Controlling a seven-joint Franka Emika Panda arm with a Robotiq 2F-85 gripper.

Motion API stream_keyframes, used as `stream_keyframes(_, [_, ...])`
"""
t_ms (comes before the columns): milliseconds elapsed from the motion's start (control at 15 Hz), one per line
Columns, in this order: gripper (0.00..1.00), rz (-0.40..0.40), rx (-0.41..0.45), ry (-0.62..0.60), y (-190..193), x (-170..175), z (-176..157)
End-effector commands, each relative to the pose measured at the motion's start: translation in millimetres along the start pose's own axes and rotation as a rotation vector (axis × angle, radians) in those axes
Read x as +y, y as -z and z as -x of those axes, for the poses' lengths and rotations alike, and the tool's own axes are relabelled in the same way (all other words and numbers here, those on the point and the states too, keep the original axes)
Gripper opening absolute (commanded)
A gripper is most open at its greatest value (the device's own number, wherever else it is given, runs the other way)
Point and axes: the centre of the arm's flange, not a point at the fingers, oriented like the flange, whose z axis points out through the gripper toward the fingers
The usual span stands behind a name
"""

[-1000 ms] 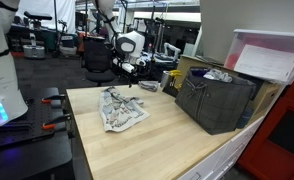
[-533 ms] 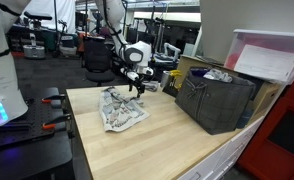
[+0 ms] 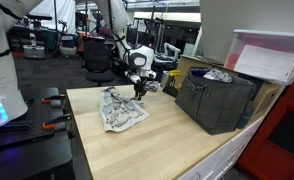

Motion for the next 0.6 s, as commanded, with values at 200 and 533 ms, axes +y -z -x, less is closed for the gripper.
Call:
stream_keyframes(200, [0.0, 0.056, -0.013, -0.064, 9.4, 12.3, -5.9])
stream_keyframes(533, [0.0, -0.012, 0.0, -0.084, 21.8, -23.0, -12.5])
